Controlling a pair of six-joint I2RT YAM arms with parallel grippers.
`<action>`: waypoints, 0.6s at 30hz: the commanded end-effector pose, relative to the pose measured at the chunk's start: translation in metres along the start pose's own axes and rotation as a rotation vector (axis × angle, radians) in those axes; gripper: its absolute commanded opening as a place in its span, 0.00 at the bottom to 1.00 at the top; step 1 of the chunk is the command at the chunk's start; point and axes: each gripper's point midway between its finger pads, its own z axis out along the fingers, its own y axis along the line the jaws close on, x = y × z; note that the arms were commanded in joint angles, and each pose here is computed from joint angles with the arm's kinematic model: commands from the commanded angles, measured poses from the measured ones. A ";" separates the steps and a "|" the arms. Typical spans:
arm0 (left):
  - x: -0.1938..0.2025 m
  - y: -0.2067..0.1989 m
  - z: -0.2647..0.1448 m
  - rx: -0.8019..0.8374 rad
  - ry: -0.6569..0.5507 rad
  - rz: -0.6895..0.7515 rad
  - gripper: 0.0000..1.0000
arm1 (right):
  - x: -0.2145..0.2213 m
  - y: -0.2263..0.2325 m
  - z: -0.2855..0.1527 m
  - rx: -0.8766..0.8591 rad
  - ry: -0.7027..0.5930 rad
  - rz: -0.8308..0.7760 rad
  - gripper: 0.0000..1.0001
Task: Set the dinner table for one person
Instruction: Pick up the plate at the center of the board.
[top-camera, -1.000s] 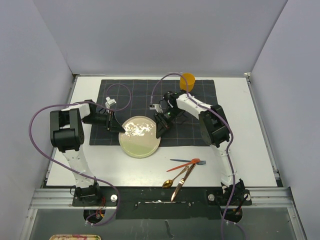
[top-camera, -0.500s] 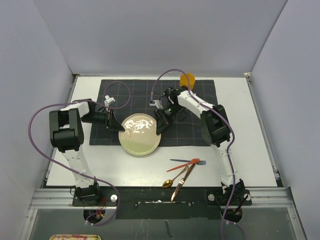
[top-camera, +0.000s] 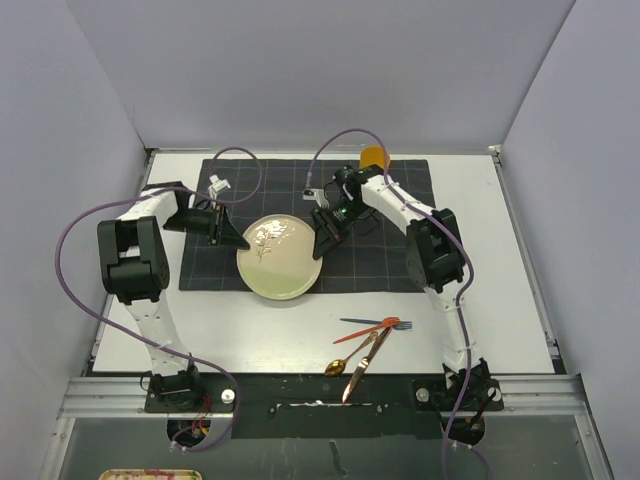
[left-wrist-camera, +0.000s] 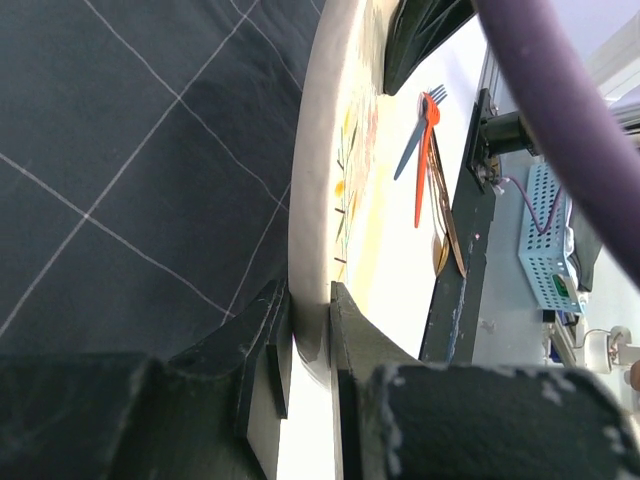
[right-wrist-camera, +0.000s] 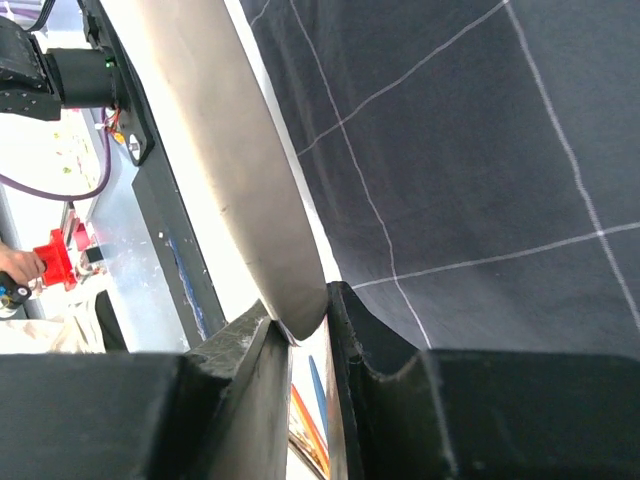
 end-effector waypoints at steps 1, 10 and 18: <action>-0.031 -0.036 -0.003 0.058 -0.053 0.016 0.00 | -0.044 0.019 -0.052 0.051 -0.176 -0.122 0.00; -0.047 -0.019 0.018 0.051 -0.029 0.041 0.00 | -0.050 0.010 -0.072 0.142 -0.216 -0.144 0.00; -0.060 -0.005 0.036 0.030 -0.009 0.052 0.00 | -0.058 0.003 -0.093 0.252 -0.253 -0.179 0.00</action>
